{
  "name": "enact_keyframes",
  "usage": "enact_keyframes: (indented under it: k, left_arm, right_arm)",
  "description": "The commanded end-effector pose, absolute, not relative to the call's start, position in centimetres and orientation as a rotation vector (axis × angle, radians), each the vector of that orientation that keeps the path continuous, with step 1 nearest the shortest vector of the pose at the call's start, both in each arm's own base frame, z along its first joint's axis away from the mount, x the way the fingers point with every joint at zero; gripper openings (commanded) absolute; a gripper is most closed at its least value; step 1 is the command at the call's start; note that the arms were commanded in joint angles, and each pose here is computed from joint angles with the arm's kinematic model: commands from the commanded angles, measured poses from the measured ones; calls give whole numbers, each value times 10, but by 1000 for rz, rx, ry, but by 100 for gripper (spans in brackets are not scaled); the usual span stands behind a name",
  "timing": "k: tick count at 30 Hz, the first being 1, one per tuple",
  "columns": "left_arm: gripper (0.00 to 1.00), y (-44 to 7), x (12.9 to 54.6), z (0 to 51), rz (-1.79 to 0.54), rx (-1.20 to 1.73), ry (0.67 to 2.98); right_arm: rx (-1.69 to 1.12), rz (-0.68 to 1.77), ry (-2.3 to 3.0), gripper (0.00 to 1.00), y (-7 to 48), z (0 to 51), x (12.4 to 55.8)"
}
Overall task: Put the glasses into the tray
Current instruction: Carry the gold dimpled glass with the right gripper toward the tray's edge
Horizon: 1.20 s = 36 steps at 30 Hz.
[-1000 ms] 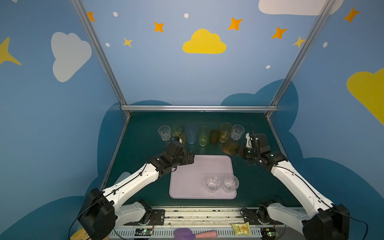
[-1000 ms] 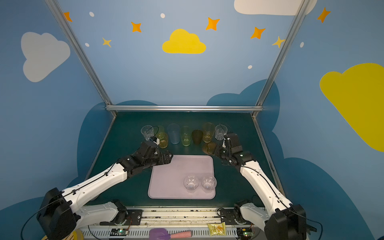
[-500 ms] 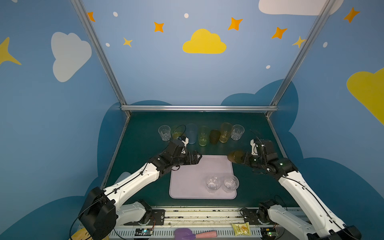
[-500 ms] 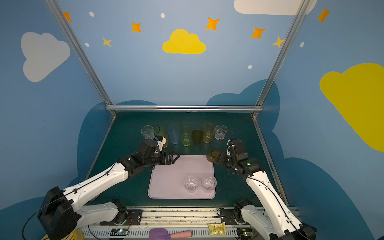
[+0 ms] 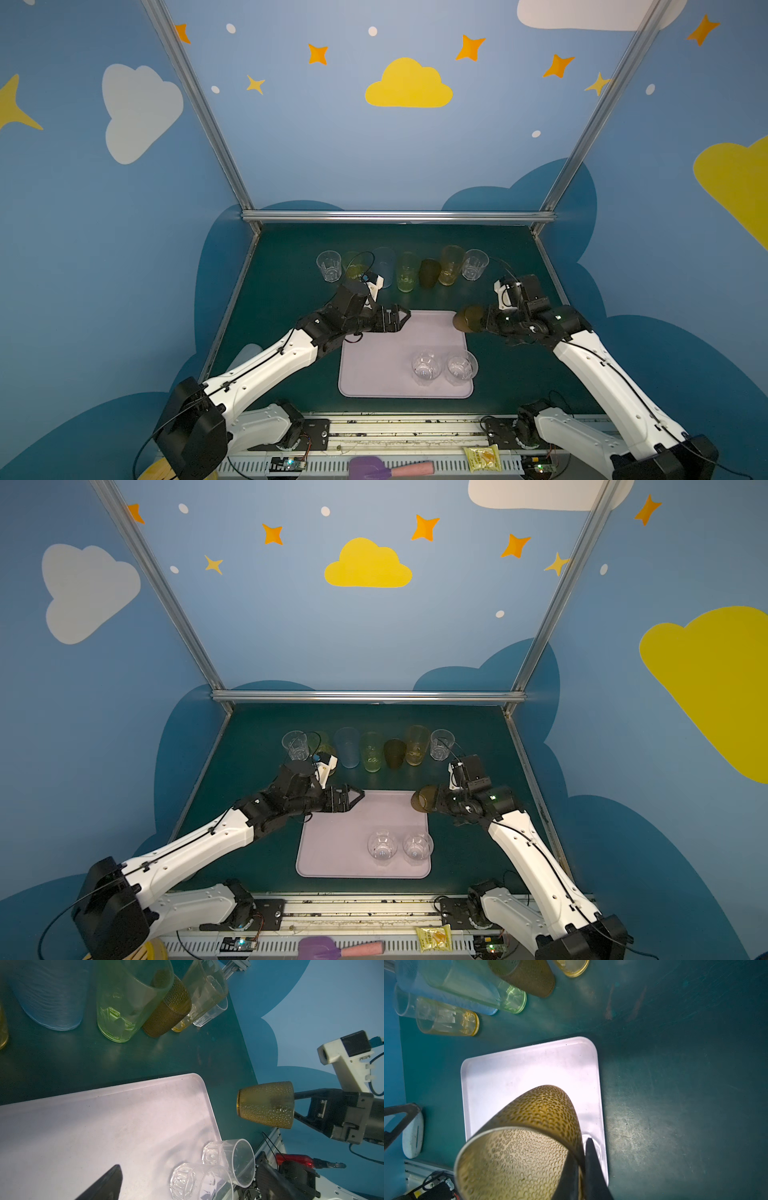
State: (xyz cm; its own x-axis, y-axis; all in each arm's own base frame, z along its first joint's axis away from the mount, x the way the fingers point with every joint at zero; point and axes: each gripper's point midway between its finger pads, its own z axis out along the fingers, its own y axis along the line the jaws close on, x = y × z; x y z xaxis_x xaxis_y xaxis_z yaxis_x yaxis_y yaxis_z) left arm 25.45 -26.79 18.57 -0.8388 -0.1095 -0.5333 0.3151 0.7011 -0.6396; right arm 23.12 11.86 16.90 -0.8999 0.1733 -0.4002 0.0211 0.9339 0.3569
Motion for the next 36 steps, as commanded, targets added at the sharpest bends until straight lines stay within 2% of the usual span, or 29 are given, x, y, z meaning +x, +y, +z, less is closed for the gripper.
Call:
enact_keyframes:
  k: [1,36]
  left_arm:
    - [100,-271,249,187,-1045,179,2348]
    - [100,-259,254,161,-927,75,2420]
  right_arm:
    - [105,446,2650,0,119,175,230]
    - [-22,199,2854,0,131,118,207]
